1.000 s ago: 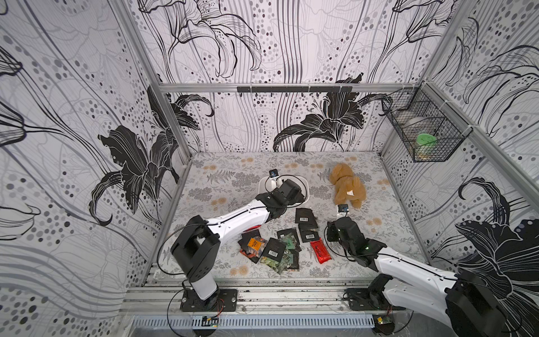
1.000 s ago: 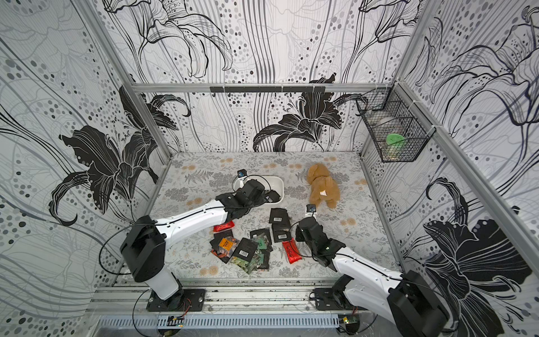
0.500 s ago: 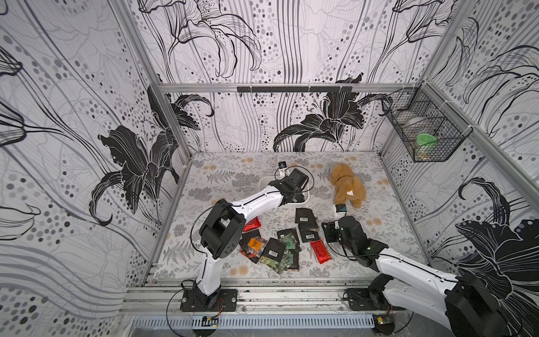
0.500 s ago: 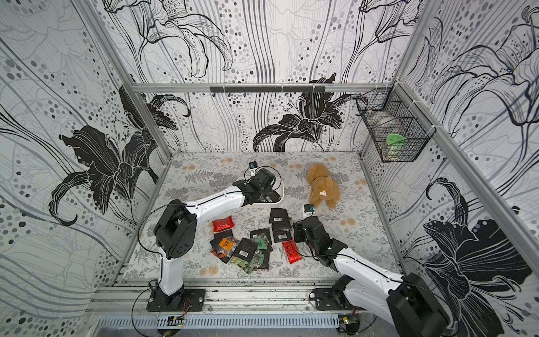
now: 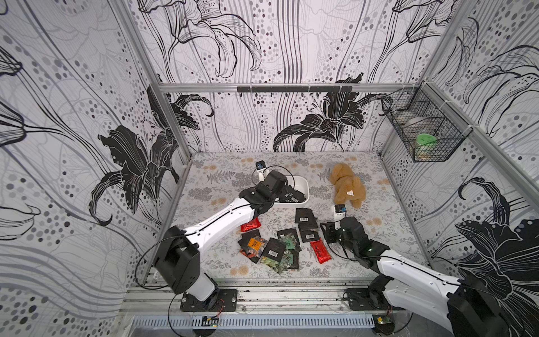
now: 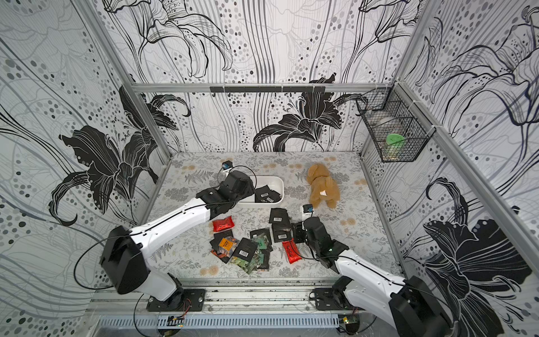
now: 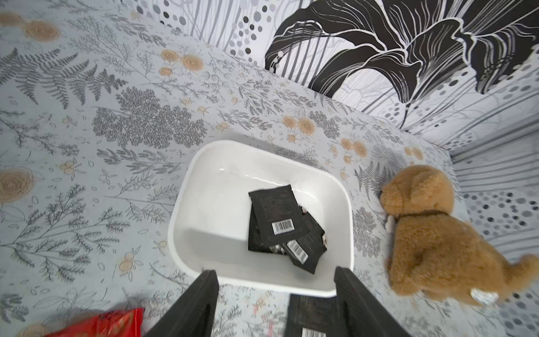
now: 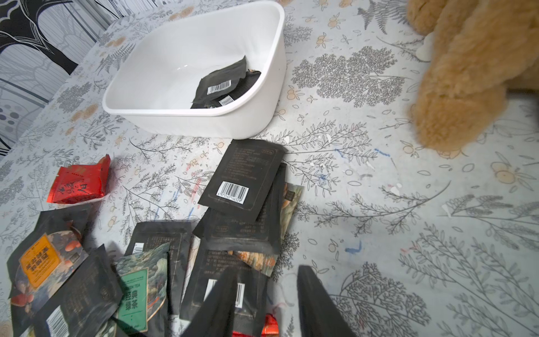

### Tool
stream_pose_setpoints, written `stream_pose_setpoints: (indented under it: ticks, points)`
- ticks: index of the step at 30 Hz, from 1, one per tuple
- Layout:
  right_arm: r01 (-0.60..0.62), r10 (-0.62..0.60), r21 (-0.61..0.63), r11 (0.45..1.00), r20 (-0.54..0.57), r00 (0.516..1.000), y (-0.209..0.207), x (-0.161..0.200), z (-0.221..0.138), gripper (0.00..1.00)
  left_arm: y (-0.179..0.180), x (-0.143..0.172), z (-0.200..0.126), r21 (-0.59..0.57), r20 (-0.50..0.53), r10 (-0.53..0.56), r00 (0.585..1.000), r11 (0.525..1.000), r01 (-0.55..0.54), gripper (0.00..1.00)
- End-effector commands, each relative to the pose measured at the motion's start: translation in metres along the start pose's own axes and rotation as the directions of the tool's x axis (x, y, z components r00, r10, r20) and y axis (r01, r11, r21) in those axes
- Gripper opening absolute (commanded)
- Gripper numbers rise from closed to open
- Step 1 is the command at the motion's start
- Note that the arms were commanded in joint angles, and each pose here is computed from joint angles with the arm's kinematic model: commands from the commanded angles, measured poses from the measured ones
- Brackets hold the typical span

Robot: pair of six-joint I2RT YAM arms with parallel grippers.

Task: Put the tea bags into the storage box
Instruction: Place the tea bag in the storage box, then pick up the tea bag from the center of the board.

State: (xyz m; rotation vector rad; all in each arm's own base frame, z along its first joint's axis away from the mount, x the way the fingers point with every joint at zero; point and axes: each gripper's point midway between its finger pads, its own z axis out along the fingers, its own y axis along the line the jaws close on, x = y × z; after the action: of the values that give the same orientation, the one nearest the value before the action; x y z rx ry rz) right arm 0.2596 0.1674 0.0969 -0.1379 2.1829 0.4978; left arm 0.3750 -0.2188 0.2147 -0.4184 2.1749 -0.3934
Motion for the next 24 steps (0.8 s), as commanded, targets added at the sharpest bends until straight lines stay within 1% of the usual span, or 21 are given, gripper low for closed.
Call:
stream_pose_setpoints:
  ticks: [1, 4, 7, 9, 11, 13, 15, 16, 17, 19, 24]
  points:
    - [0.012, -0.013, 0.009, 1.000, 0.012, 1.000, -0.004, 0.000, -0.002, 0.40, -0.006, 0.037, -0.007, 0.148, -0.124, -0.086, 0.989, 0.983, 0.104, 0.69]
    - [-0.002, 0.003, 0.048, 0.999, -0.020, 1.000, -0.010, 0.006, 0.000, 0.40, -0.005, 0.065, -0.026, 0.207, -0.178, -0.137, 0.975, 0.963, 0.173, 0.68]
    - [-0.014, 0.018, 0.043, 0.999, -0.100, 0.995, -0.005, 0.012, 0.001, 0.39, -0.008, 0.091, -0.046, 0.256, -0.213, -0.160, 0.964, 0.943, 0.213, 0.68]
    - [-0.044, 0.054, 0.069, 0.997, -0.160, 0.986, -0.008, 0.021, -0.002, 0.39, -0.011, 0.110, -0.056, 0.290, -0.241, -0.212, 0.947, 0.915, 0.279, 0.68]
    - [-0.064, 0.076, 0.067, 0.996, -0.210, 0.975, -0.007, 0.030, -0.006, 0.39, -0.020, 0.133, -0.067, 0.351, -0.303, -0.238, 0.923, 0.872, 0.340, 0.68]
    - [-0.073, 0.083, 0.050, 0.996, -0.248, 0.965, -0.004, 0.038, -0.010, 0.40, -0.022, 0.148, -0.071, 0.350, -0.340, -0.257, 0.904, 0.858, 0.376, 0.67]
    - [-0.092, 0.109, 0.075, 0.993, -0.267, 0.957, -0.008, 0.044, -0.013, 0.40, -0.023, 0.164, -0.073, 0.341, -0.354, -0.295, 0.888, 0.843, 0.416, 0.65]
    - [-0.105, 0.123, 0.079, 0.991, -0.274, 0.954, -0.009, 0.047, -0.015, 0.39, -0.027, 0.173, -0.075, 0.352, -0.374, -0.304, 0.876, 0.828, 0.437, 0.65]
    - [-0.118, 0.135, 0.076, 0.990, -0.282, 0.950, -0.009, 0.050, -0.016, 0.38, -0.032, 0.182, -0.076, 0.362, -0.401, -0.302, 0.865, 0.815, 0.452, 0.65]
    - [-0.143, 0.156, 0.064, 0.988, -0.294, 0.943, -0.007, 0.056, -0.019, 0.38, -0.041, 0.200, -0.076, 0.364, -0.444, -0.284, 0.850, 0.810, 0.460, 0.64]
    - [-0.165, 0.179, 0.071, 0.984, -0.335, 0.925, -0.008, 0.065, -0.028, 0.38, -0.067, 0.237, -0.077, 0.371, -0.505, -0.212, 0.837, 0.822, 0.432, 0.62]
